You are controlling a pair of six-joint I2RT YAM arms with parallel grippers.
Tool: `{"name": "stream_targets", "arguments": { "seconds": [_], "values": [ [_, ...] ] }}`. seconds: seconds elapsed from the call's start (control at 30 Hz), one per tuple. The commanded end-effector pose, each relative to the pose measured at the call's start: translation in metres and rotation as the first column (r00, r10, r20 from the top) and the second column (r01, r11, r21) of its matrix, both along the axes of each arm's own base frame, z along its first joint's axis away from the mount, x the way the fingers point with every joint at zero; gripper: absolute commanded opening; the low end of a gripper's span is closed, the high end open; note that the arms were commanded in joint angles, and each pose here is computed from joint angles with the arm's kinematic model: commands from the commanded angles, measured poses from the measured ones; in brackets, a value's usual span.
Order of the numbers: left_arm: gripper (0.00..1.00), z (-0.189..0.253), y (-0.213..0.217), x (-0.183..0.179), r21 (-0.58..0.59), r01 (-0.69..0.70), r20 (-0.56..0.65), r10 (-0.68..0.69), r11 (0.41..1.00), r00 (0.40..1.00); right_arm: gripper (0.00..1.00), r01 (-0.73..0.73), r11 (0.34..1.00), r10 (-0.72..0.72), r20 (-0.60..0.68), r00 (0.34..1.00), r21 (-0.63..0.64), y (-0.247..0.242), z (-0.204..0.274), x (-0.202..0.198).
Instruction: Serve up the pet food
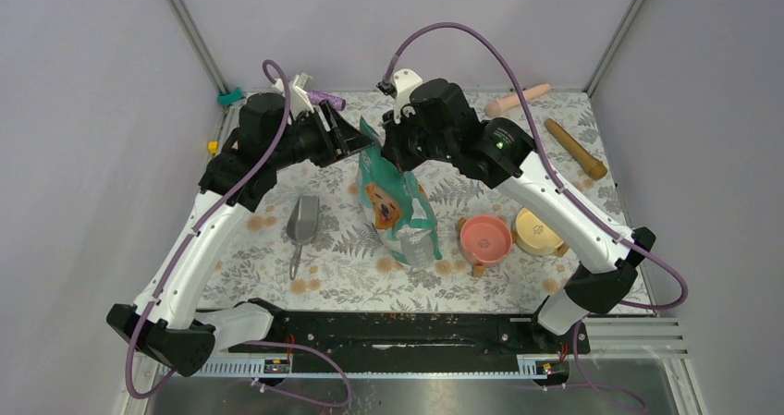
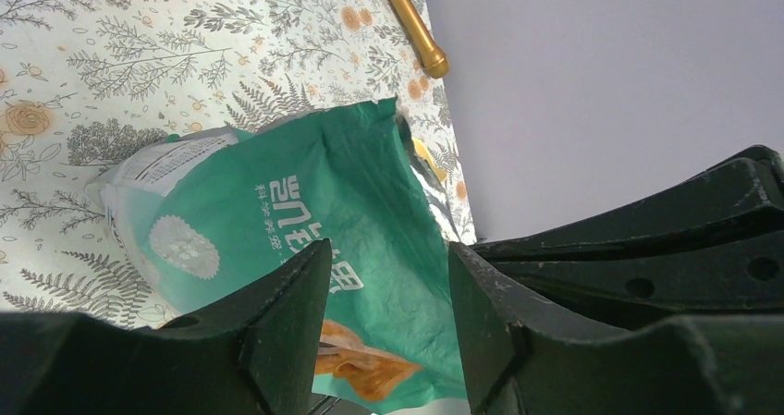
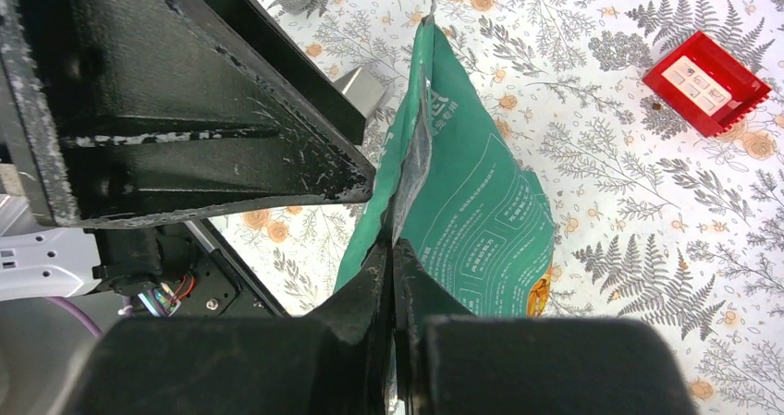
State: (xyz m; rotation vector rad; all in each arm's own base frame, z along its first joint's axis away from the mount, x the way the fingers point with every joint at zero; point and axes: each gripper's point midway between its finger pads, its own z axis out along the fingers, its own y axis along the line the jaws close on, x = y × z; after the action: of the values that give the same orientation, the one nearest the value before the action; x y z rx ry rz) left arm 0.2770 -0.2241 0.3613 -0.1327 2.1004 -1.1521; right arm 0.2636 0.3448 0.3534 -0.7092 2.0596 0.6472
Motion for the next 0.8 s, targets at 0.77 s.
{"name": "stream_targets", "arguments": {
  "seconds": [0.77],
  "values": [
    [0.20,-0.005,-0.010,0.007,-0.016,0.050,0.006,-0.050,0.999,0.999,0.00,0.008,1.000,-0.005,0.111,0.994,-0.025,0.014,0.017,-0.006]
  ]
}}
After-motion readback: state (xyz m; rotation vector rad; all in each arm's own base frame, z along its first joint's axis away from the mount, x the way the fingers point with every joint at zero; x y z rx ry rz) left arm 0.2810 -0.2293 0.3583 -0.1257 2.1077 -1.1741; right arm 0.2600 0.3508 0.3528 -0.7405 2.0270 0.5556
